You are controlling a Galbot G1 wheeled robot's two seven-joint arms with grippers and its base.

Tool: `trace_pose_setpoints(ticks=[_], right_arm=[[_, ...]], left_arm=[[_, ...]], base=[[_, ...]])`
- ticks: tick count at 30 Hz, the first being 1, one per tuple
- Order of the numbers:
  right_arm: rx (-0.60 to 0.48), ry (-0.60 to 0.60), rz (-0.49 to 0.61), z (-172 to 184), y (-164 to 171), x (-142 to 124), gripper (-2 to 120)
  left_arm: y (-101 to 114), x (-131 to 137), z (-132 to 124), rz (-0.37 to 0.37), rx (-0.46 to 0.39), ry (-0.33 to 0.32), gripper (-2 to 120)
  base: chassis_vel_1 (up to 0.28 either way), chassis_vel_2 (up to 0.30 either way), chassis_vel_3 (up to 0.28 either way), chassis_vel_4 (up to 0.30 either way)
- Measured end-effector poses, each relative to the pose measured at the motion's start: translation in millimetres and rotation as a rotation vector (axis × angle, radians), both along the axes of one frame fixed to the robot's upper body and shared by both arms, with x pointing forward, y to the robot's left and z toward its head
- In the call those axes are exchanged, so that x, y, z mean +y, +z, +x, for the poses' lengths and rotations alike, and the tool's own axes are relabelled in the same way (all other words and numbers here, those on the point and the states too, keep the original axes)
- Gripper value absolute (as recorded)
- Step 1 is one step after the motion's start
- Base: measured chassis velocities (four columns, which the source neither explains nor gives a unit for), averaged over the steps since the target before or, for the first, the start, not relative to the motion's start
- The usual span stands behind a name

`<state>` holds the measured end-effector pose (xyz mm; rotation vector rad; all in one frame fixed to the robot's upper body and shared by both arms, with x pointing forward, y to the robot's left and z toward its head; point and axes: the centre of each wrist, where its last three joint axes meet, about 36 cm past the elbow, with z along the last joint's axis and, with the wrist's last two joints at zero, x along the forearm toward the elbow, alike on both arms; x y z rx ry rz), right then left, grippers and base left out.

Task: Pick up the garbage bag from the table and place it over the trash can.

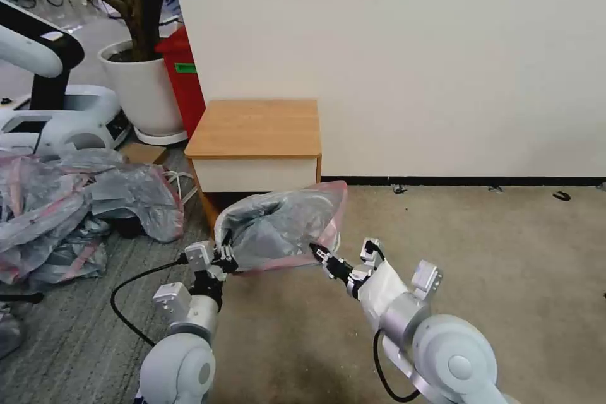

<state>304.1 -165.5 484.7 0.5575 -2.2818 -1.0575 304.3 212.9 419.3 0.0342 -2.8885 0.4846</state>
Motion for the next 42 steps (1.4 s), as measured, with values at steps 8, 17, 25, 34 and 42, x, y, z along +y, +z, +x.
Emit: trace_pose_setpoints(ticks=[8, 17, 25, 34, 42], right_arm=[[0.007, -0.008, -0.002, -1.8, -1.9, -3.5, 0], [0.026, -0.043, -0.023, 1.5, -17.5, -9.0, 0], [0.03, -0.066, -0.041, 8.7, -25.4, -13.0, 0], [0.035, -0.075, -0.057, 9.9, -31.5, -11.9, 0], [0.043, -0.097, -0.088, 13.6, -39.4, -12.0, 7]], left_arm=[[-1.3, 1.0, 4.1, -0.012, 0.004, 0.012, 3], [6.3, 5.2, 3.3, -0.08, 0.013, 0.029, 3], [13.8, 12.5, -1.8, -0.106, 0.021, 0.027, 3], [19.4, 14.5, -3.9, -0.129, 0.024, 0.032, 3], [26.8, 13.4, -11.5, -0.158, 0.047, 0.023, 3]], base=[[0.0, 0.0, 0.0, 0.0], [0.0, 0.0, 0.0, 0.0], [0.0, 0.0, 0.0, 0.0], [0.0, 0.0, 0.0, 0.0], [0.0, 0.0, 0.0, 0.0]])
